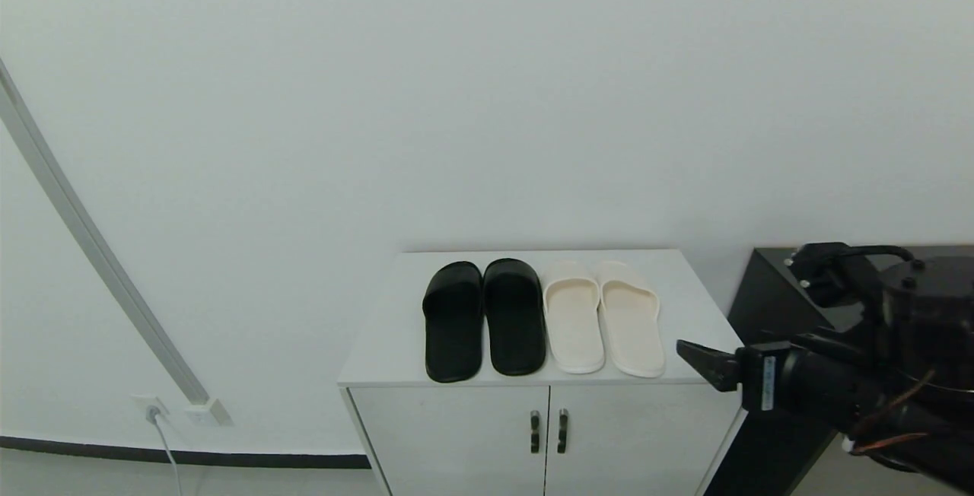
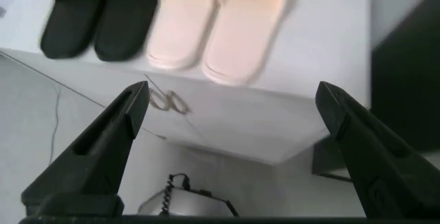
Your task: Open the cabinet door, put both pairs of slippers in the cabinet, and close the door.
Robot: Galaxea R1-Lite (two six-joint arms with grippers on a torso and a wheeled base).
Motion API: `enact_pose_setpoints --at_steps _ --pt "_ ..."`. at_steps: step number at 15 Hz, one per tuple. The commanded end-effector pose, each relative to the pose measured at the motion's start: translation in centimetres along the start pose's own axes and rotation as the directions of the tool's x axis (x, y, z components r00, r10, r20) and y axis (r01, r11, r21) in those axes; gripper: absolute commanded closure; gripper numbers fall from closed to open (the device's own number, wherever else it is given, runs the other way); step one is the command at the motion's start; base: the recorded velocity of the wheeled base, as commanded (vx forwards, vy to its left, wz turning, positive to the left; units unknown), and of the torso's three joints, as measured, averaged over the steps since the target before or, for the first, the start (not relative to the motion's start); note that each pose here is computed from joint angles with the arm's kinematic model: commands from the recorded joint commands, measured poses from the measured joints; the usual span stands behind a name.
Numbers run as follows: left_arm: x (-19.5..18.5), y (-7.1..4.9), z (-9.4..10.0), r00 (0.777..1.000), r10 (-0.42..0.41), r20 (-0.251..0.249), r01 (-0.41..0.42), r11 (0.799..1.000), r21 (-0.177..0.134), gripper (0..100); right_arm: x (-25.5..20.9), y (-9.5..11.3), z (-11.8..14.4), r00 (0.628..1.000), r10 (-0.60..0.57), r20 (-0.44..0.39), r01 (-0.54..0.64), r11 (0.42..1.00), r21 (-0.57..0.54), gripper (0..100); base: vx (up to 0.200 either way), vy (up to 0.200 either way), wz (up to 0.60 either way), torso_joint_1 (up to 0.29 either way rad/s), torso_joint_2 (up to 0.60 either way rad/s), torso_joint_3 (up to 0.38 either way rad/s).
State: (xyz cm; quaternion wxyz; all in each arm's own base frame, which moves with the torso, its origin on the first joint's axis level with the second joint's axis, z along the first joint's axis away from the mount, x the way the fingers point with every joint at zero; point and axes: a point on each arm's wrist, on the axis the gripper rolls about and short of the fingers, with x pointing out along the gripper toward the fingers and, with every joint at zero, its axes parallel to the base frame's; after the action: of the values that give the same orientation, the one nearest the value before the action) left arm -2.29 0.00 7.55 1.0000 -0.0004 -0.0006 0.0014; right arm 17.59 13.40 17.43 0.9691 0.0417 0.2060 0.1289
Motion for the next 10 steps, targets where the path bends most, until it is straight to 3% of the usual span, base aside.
enact_pose_setpoints --at_steps 1,4,8,10 --pt "0.0 0.0 0.0 1.000 0.000 -0.001 0.000 1.000 -0.001 100 3.5 2.8 -0.5 1.000 -0.006 -0.030 0.005 1.000 -0.022 0 0.000 0.000 0.00 0.000 0.00 0.000" --pt "0.0 0.0 0.0 1.000 0.002 -0.001 -0.002 1.000 -0.001 100 7.6 5.0 -1.2 0.996 -0.090 0.006 0.090 0.996 -0.028 0 0.000 0.000 0.00 0.000 0.00 0.000" --pt "0.0 0.0 0.0 1.000 0.000 -0.001 0.000 1.000 -0.001 100 12.4 6.4 -2.6 0.972 -0.228 0.054 0.230 0.973 -0.028 0 0.000 0.000 0.00 0.000 0.00 0.000" --pt "0.0 0.0 0.0 1.000 0.000 0.000 0.000 1.000 -0.001 100 14.3 7.0 -3.5 0.970 -0.236 0.058 0.238 0.971 -0.031 0 0.000 0.000 0.00 0.000 0.00 0.000"
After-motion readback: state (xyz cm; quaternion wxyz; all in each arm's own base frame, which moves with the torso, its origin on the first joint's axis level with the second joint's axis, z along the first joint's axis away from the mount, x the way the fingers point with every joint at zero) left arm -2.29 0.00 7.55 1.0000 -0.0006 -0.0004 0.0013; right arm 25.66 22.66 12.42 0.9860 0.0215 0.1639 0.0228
